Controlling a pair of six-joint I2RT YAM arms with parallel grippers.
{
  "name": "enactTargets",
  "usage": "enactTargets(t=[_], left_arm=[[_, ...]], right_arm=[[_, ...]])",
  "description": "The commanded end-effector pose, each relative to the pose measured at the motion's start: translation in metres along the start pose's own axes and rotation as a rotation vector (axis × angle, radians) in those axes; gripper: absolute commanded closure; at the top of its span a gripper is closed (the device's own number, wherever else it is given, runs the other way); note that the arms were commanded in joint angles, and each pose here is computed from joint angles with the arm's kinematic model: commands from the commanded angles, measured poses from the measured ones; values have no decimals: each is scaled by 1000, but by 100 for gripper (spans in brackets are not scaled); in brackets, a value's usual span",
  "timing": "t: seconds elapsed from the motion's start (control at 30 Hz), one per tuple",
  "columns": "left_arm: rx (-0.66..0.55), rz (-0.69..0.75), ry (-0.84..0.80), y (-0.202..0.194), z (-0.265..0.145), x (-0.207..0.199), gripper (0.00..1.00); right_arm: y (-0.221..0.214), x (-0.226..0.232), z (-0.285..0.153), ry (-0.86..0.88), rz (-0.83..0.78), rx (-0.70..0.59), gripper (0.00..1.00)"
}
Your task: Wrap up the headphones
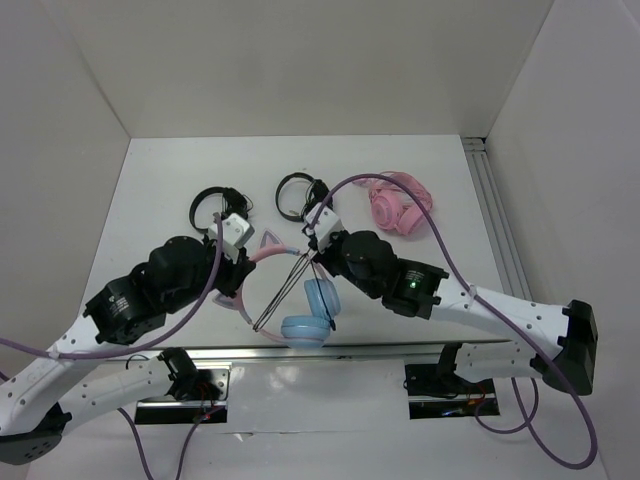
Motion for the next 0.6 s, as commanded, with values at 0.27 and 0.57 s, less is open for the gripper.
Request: enactTargets(t=[0.27, 0.57], left_arm=[[-199, -7, -100, 35, -21, -11, 100], [-226, -53, 49, 61, -15, -6, 100]], right_arm=[[-8, -18, 7, 34, 111, -75, 81], [-30, -19, 8, -14, 159, -13, 43]])
Point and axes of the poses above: each gripper's point midway between its finger pads, its own z axis out along the fingers, its own x axis along the line the jaws close on, y = z × x, the point moved 9 cm from there along -z, back along the fingers, and after that the axes turned 10 degrees about -z, right-handed, at the moved point
